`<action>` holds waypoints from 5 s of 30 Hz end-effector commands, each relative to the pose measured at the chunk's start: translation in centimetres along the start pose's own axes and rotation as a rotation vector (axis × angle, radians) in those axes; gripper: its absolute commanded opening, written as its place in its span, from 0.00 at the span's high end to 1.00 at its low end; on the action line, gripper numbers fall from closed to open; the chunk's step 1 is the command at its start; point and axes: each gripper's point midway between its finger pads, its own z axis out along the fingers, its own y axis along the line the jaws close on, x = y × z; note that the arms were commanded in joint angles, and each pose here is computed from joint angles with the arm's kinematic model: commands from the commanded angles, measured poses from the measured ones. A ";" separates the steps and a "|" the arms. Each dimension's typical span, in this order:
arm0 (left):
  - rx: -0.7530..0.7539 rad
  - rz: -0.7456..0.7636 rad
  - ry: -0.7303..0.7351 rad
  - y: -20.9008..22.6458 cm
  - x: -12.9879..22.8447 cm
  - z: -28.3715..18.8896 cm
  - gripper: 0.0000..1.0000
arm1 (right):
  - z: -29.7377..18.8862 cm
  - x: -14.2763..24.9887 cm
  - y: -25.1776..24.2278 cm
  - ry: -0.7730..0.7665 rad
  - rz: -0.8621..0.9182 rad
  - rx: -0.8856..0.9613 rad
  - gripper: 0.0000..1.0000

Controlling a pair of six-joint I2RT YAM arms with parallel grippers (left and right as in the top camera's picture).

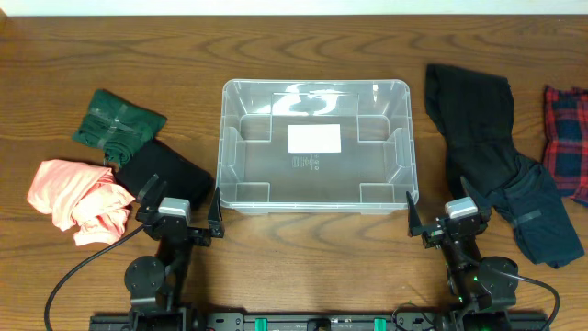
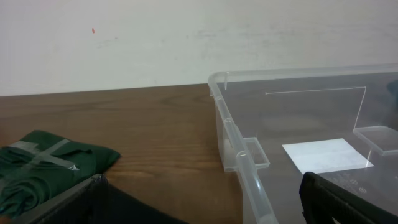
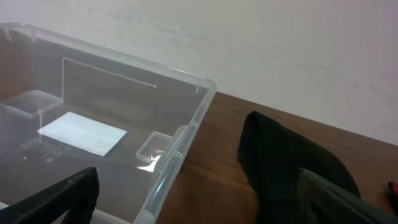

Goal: Pack container
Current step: 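Move the right gripper toward the black garment on the right, then grasp the black garment with the right gripper and lift it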

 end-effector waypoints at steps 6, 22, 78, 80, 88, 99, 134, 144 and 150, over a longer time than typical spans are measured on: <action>0.023 0.005 0.039 -0.4 1.6 0.1 0.02 | 0.0 0.0 0.3 -0.004 -0.012 -0.012 0.01; 0.023 0.005 0.039 -0.4 1.5 0.1 0.02 | 0.0 0.0 0.3 -0.004 -0.012 -0.012 0.01; 0.017 -0.165 0.011 -0.6 -4.9 -1.5 0.02 | -0.9 -4.8 -3.8 -0.102 0.217 0.188 0.01; 0.007 -0.172 0.041 -0.5 -6.6 -1.9 0.02 | -0.8 -6.1 -4.5 -0.095 0.215 0.210 0.01; -0.145 -0.212 0.343 1.9 -10.3 -1.6 0.02 | 3.1 -10.6 -6.6 0.103 0.213 0.243 0.01; -0.158 -0.270 0.761 2.1 -9.3 0.5 0.02 | 10.7 -7.3 -9.4 0.771 0.189 0.218 0.01; -0.162 -0.279 0.802 2.2 -8.4 1.3 0.02 | 15.9 16.4 -13.3 1.281 0.081 0.490 0.86; -0.162 -0.279 0.802 2.2 -8.4 1.3 0.02 | 17.0 11.8 -13.4 1.175 0.069 0.486 0.99; -0.162 -0.279 0.802 2.2 -8.4 1.3 0.02 | 17.9 0.7 -13.0 0.930 -0.020 0.432 0.99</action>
